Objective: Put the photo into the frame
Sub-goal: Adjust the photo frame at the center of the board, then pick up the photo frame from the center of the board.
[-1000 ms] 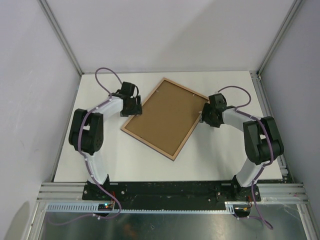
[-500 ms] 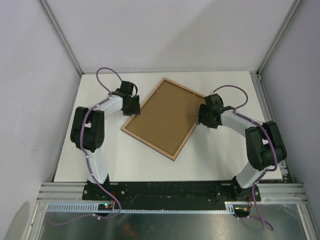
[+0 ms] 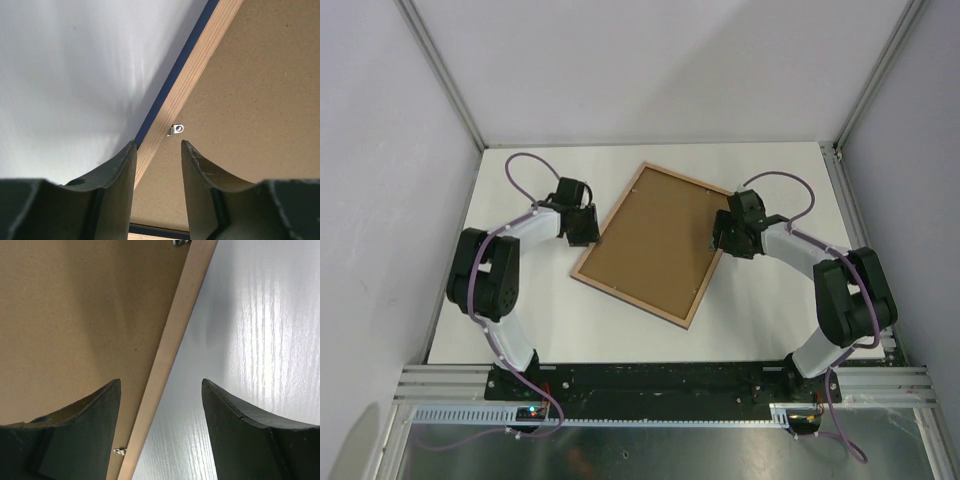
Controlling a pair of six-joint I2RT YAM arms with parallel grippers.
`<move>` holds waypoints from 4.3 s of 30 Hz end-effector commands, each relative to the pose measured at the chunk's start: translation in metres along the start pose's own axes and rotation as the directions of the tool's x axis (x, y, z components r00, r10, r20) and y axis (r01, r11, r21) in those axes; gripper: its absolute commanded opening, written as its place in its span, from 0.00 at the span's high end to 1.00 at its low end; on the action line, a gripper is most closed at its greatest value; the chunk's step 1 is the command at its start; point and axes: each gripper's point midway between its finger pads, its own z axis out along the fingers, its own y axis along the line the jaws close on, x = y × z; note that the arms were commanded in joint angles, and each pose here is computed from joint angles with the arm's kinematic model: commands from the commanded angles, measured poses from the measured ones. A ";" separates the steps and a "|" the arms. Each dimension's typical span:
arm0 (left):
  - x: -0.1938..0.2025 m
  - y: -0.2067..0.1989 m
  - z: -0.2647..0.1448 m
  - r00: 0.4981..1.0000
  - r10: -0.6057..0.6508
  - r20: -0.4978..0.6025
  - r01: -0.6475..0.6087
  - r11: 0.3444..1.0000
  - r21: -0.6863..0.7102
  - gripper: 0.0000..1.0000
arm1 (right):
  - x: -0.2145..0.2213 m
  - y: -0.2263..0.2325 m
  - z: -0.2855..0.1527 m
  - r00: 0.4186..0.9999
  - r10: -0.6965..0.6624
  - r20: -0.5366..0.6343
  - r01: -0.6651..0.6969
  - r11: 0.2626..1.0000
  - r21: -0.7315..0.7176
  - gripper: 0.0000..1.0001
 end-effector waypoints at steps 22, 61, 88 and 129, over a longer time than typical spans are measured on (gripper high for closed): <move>0.047 -0.035 -0.027 0.994 -0.105 0.013 0.104 0.991 0.079 0.60 | -0.011 -0.034 -0.024 0.985 0.105 0.138 -0.110 0.994 0.029 0.29; 0.023 -0.047 -0.050 0.994 -0.025 0.107 0.015 0.995 0.098 0.50 | 0.020 -0.032 0.014 0.999 0.024 0.032 -0.028 0.993 0.114 0.86; 0.191 -0.284 -0.110 0.858 0.466 0.214 -0.496 0.861 0.112 0.20 | 0.003 0.021 -0.038 0.992 0.117 -0.038 -0.116 0.993 0.024 1.00; 0.224 -0.247 -0.118 0.360 0.909 0.208 -0.655 0.406 -0.637 0.28 | 0.017 0.062 -0.113 0.982 0.185 -0.037 -0.187 0.979 -0.083 1.00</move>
